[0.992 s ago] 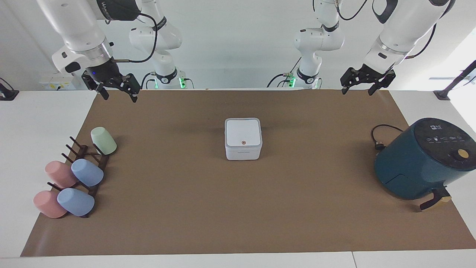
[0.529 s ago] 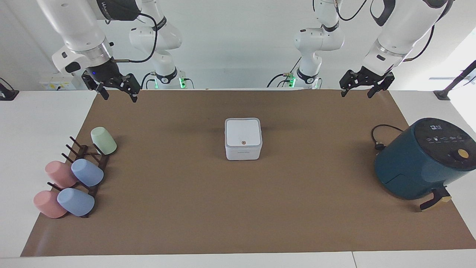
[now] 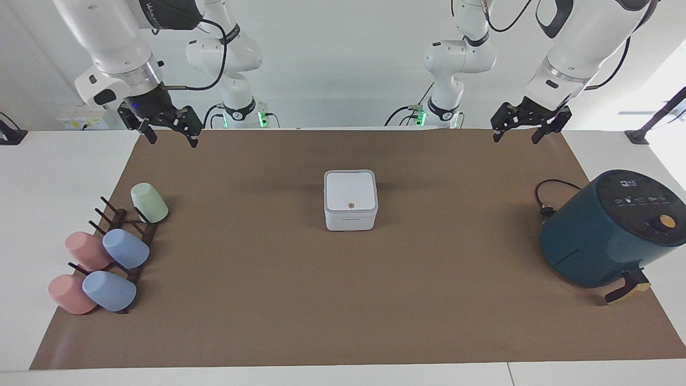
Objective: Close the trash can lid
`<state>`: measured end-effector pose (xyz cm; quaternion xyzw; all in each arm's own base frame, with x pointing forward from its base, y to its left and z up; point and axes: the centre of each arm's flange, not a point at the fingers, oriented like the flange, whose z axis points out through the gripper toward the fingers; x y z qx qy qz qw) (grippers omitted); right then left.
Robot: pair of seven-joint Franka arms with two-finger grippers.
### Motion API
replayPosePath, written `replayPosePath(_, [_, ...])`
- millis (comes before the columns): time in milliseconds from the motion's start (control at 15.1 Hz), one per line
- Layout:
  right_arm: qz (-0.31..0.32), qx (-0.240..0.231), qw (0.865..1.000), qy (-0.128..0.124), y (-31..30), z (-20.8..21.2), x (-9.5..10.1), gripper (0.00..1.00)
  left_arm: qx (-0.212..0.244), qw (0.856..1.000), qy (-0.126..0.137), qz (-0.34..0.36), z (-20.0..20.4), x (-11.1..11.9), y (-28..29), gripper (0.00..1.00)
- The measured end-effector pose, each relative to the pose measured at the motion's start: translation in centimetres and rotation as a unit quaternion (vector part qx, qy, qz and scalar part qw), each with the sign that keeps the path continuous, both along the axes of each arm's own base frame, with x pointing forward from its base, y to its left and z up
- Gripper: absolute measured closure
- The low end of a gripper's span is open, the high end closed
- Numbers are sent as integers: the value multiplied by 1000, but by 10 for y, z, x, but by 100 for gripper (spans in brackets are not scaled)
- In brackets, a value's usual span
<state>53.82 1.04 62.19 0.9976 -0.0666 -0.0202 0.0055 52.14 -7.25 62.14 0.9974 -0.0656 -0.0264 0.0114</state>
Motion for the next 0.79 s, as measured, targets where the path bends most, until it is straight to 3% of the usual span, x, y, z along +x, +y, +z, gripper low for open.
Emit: replayPosePath(793, [0,0,1000,0,0,0,0,0,0,1000,-1,-2,1,-1,-2,0])
